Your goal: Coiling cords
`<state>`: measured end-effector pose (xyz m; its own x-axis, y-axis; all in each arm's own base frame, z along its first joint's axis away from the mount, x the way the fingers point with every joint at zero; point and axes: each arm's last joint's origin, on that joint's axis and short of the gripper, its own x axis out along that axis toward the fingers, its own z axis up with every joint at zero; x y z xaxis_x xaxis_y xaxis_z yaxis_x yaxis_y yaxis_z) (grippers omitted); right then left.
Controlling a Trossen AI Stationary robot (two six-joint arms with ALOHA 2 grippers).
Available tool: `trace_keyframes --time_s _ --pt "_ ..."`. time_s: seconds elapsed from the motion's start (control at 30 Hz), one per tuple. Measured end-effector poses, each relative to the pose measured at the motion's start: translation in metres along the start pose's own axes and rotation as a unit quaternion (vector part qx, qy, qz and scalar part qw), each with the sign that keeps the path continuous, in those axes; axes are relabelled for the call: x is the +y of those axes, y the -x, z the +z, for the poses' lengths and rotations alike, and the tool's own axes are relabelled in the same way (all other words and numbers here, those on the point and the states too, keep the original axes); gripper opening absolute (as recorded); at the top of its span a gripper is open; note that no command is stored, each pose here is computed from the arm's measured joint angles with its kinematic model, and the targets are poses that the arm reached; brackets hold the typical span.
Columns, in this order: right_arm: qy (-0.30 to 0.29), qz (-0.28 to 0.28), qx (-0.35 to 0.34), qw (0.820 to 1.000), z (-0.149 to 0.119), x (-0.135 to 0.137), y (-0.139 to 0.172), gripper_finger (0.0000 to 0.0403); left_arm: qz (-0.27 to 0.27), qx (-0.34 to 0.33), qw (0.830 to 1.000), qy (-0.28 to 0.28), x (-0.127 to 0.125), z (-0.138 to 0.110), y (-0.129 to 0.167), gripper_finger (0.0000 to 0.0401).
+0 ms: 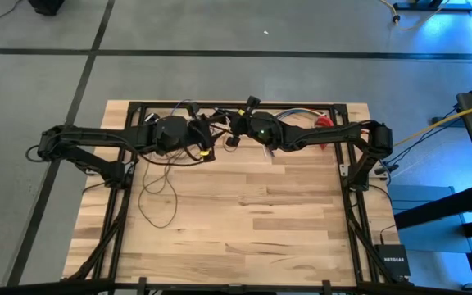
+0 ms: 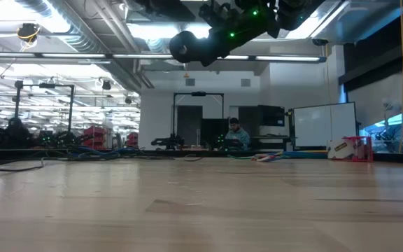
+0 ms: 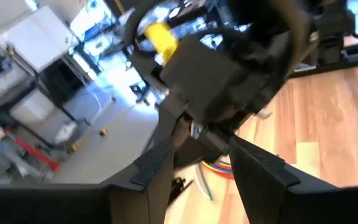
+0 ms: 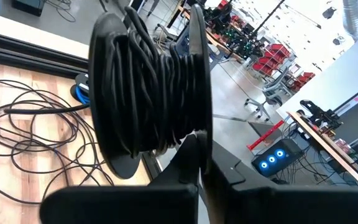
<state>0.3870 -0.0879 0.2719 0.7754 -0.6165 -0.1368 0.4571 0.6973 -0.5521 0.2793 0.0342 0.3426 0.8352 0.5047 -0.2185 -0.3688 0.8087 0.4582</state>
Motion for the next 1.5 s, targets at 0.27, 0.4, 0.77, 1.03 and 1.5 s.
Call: trace_keyframes --time_s 0.27,0.4,0.77,1.03,1.5 --pt "0.002 0.0 0.002 1.0 0.0 0.0 0.0 0.0005 0.012 -0.019 0.998 -0.066 -0.006 0.015 0.013 0.015" --pt "0.002 0.001 0.003 1.0 0.0 0.0 0.0 0.0005 0.067 0.021 0.995 -0.078 -0.004 0.014 0.026 0.015" --pt "0.005 0.0 0.002 1.0 0.0 0.0 0.0 0.0005 0.018 0.057 0.998 0.025 -0.019 -0.038 0.037 0.015" --pt "0.004 -0.002 -0.002 1.0 0.001 -0.001 0.001 0.0005 -0.043 0.039 0.994 0.089 -0.04 -0.081 0.009 0.015" --pt "0.009 -0.007 0.006 1.0 0.0 -0.001 0.0 0.0005 -0.042 0.052 0.992 0.106 -0.045 -0.107 -0.039 0.015"
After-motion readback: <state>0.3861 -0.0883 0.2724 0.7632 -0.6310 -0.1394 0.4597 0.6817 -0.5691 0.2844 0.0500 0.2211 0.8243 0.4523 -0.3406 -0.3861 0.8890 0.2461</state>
